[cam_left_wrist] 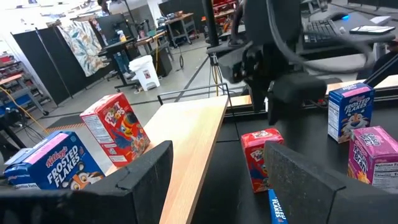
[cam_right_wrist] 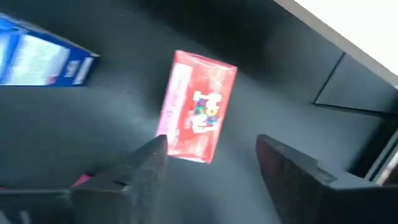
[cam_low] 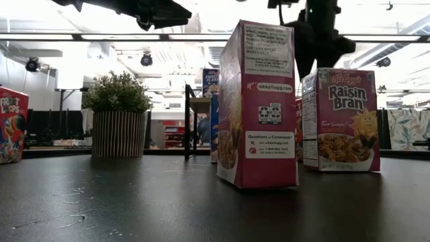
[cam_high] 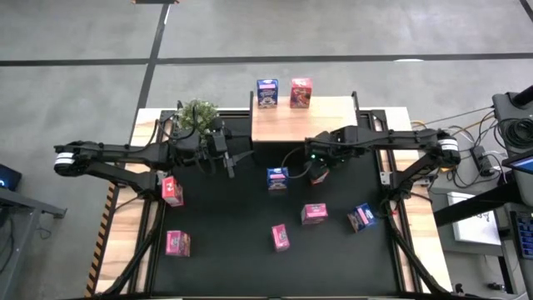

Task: Stack cereal on shelf
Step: Put the right red cereal box on the shelf and align it with the other red cereal box on the shelf

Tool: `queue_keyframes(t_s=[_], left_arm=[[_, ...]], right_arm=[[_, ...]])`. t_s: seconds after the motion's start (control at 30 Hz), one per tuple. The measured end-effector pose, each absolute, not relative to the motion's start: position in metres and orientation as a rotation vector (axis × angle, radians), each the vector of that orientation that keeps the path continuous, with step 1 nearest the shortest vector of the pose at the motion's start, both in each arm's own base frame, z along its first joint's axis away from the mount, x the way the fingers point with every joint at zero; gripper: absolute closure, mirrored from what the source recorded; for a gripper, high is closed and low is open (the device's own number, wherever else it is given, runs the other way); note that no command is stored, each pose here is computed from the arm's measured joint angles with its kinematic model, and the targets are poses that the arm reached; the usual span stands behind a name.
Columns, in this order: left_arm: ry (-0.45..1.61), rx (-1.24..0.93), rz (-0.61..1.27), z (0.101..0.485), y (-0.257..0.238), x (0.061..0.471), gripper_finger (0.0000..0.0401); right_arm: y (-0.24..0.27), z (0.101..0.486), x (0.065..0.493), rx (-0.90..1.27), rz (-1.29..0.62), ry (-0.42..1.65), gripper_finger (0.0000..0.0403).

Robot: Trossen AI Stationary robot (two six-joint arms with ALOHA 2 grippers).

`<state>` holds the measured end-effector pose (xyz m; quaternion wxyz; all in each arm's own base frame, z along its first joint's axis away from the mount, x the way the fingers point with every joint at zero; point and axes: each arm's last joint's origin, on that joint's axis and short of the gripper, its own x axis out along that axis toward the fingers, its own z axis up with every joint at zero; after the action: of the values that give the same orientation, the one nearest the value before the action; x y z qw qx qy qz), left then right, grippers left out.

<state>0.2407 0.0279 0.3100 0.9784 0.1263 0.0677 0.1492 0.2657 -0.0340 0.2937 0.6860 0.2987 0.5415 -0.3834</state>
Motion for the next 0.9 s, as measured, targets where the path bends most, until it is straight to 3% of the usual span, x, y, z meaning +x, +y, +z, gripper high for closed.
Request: queue_keyframes(t_s=[0.2,0.47,0.7,0.9], left_arm=[[0.136,0.254,0.301,0.310,0.028,0.241,0.0165],[0.136,0.254,0.301,0.310,0.028,0.241,0.0165],[0.136,0.254,0.301,0.310,0.028,0.241,0.0165],[0.136,0.254,0.301,0.310,0.028,0.241,0.0165]], right_arm=[[-0.035,0.279,0.267,0.658,-0.878,1.199,0.0127],[-0.036,0.267,0.273,0.670,-0.853,1.142,0.0119],[-0.036,0.253,0.273,0.681,-0.855,1.127,0.0123],[-0.036,0.245,0.273,0.688,-0.854,1.116,0.0162]])
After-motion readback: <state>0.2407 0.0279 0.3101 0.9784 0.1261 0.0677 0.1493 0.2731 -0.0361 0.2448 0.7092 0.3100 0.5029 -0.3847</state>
